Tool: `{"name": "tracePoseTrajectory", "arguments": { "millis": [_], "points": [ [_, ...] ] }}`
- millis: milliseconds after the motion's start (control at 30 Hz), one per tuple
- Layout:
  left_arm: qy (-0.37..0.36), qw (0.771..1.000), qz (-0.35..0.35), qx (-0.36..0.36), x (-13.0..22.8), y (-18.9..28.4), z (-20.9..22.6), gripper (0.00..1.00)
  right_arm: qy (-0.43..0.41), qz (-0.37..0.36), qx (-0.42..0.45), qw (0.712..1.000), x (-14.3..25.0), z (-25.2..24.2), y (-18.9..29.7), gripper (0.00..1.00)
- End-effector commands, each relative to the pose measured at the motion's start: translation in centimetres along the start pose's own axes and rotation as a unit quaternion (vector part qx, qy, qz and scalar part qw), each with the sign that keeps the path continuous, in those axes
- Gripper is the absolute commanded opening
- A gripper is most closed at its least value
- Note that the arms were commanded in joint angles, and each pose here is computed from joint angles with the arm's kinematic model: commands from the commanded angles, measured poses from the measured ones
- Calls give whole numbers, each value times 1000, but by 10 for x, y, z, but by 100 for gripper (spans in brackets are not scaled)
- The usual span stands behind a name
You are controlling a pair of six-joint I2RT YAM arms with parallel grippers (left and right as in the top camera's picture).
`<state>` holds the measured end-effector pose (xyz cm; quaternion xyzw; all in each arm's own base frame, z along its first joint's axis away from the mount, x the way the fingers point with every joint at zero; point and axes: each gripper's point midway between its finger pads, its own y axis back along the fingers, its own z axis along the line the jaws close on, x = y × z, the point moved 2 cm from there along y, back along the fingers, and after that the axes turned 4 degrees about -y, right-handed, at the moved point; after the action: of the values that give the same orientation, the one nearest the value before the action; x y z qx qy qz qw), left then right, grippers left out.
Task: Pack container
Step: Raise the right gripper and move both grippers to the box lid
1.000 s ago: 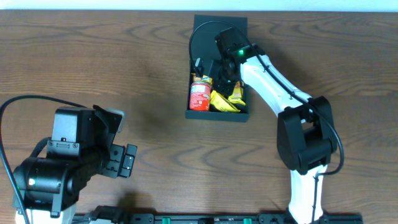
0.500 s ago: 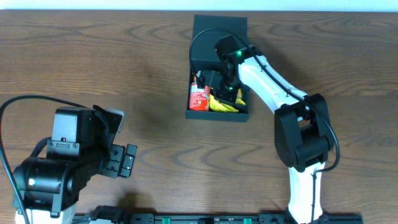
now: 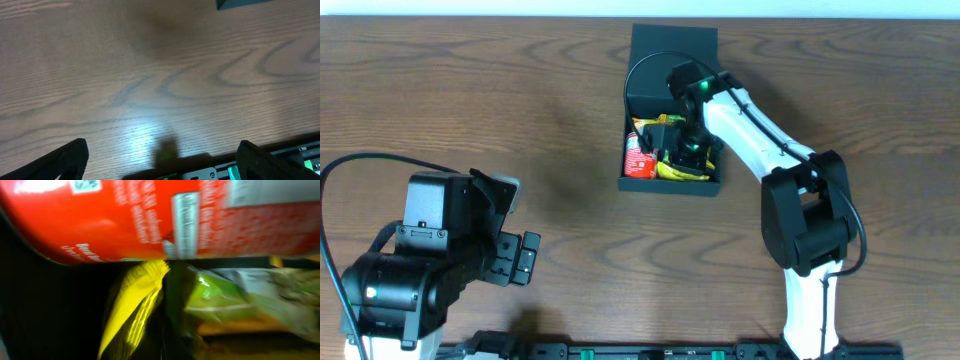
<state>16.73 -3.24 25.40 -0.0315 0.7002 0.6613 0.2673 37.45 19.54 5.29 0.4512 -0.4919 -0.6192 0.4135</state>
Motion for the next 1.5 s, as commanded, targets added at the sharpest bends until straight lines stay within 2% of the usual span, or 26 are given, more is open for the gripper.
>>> {"name": "tracePoseTrajectory", "arguments": {
  "millis": [0, 200, 367, 567, 733, 800, 867, 900, 933, 967, 1133, 1233, 1267, 1333, 1467],
  "points": [
    [7, 1000, 0, 1, 0, -1, 0, 95, 17, -10, 34, 999, -14, -15, 18, 1],
    [7, 1000, -2, 0, -1, -1, 0, 95, 21, -47, 25, 998, -33, -12, 53, 1],
    [-5, 1000, -27, -5, -15, -2, 3, 96, -16, -71, 44, 996, -46, -17, 85, 2],
    [-14, 1000, -21, -3, -33, -19, 8, 95, -155, -109, 80, 979, -44, -27, 149, 2],
    [-50, 998, 16, 40, -44, -47, 2, 96, -343, -125, 152, 918, 3, -49, 201, 2],
    [-51, 997, 14, 47, -57, -60, 4, 95, -406, -142, 158, 889, 23, -56, 216, 1],
    [-23, 998, -11, 54, -81, -76, 6, 97, -474, -163, 143, 854, 39, -64, 223, 2],
    [1, 997, -35, 65, -100, -86, 6, 82, -502, -182, 118, 837, 43, -67, 224, 2],
    [10, 995, -59, 83, -117, -94, 3, 55, -513, -205, 88, 829, 43, -70, 224, 2],
    [22, 991, -84, 104, -136, -103, 0, 38, -518, -225, 65, 823, 41, -74, 225, 2],
    [109, 965, -170, 165, -210, -141, 2, 28, -532, -289, 82, 792, 46, -106, 240, 2],
    [188, 932, -222, 216, -267, -164, 7, 25, -523, -353, 130, 765, 38, -137, 263, 1],
    [206, 919, -236, 238, -288, -172, 8, 25, -536, -365, 159, 744, 41, -151, 269, 1],
    [217, 905, -249, 267, -316, -183, 8, 25, -567, -369, 191, 712, 47, -171, 266, 2],
    [224, 897, -249, 288, -351, -199, 12, 25, -603, -365, 184, 685, 55, -199, 236, 2]
  ]
}}
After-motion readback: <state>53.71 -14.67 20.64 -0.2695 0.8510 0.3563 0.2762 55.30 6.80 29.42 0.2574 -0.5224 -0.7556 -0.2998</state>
